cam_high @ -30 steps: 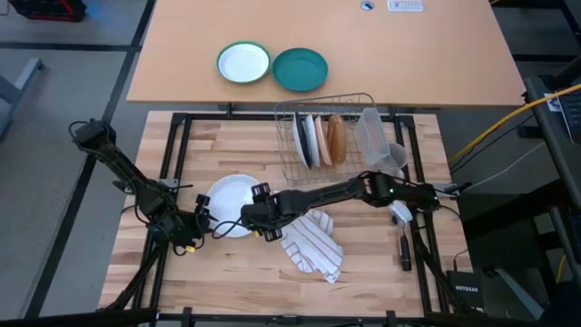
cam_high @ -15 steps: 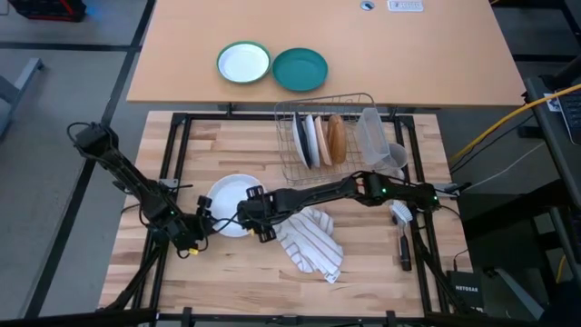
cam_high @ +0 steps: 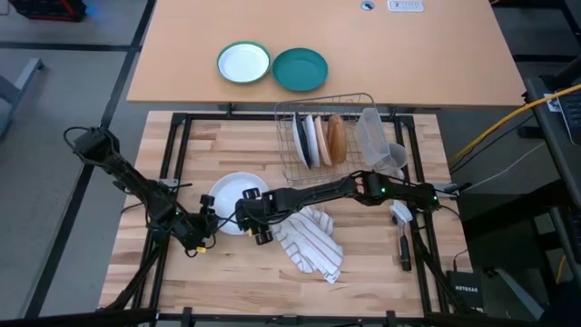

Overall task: Sort dishes
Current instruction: Put the white plate into the dish rack

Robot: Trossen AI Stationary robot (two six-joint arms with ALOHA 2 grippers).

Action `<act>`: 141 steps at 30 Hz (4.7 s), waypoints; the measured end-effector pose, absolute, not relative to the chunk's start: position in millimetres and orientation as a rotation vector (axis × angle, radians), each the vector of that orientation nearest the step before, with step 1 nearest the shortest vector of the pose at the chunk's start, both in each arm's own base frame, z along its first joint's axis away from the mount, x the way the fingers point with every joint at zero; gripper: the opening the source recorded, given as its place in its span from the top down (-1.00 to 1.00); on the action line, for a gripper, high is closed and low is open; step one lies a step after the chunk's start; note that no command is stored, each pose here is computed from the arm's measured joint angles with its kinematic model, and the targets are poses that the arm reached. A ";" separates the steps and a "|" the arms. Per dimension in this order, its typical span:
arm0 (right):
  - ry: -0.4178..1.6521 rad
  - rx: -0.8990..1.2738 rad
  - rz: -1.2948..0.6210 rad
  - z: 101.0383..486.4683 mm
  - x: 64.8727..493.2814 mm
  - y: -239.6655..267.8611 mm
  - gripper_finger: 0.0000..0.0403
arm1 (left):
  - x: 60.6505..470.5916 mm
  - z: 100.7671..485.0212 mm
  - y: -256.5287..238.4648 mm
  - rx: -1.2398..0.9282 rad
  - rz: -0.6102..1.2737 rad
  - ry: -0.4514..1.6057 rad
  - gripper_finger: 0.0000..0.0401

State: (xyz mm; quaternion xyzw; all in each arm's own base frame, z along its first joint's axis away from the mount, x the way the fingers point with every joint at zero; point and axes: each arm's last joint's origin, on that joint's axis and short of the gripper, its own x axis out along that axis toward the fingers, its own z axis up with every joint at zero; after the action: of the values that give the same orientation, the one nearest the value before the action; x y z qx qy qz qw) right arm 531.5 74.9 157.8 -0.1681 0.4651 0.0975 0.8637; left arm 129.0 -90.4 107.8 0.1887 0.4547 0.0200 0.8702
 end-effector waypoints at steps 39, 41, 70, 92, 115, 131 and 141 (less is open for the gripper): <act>0.879 -0.567 0.387 289.9 488.0 95.5 0.10 | 166.3 198.2 -122.6 0.492 -0.052 0.920 1.00; 0.873 -0.568 0.406 289.8 487.0 101.4 0.10 | 167.2 202.5 -123.2 0.501 -0.045 0.915 1.00; 0.823 -0.594 0.405 267.3 500.2 122.2 0.10 | 178.5 237.1 -133.0 0.388 -0.045 0.826 1.00; 0.834 -0.593 0.349 267.8 500.2 121.3 0.10 | 188.2 281.8 -142.0 0.238 -0.061 0.724 1.00; 0.826 -0.585 0.346 268.6 501.2 120.1 0.67 | 187.2 281.3 -142.2 -0.140 0.059 0.748 0.95; 0.849 -0.593 0.359 264.0 500.6 120.6 0.67 | 179.2 294.0 -135.7 -0.141 0.013 0.715 0.50; 0.822 -0.504 0.304 279.5 499.0 115.9 0.67 | 124.2 339.0 -92.8 -0.428 -0.086 0.598 0.59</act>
State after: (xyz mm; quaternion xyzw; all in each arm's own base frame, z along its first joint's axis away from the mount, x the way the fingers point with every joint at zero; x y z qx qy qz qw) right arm 499.0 115.9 279.5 -0.2415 0.3938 0.1456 0.8748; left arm 124.2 -92.8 339.0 -0.2092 0.2924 -0.0421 0.9322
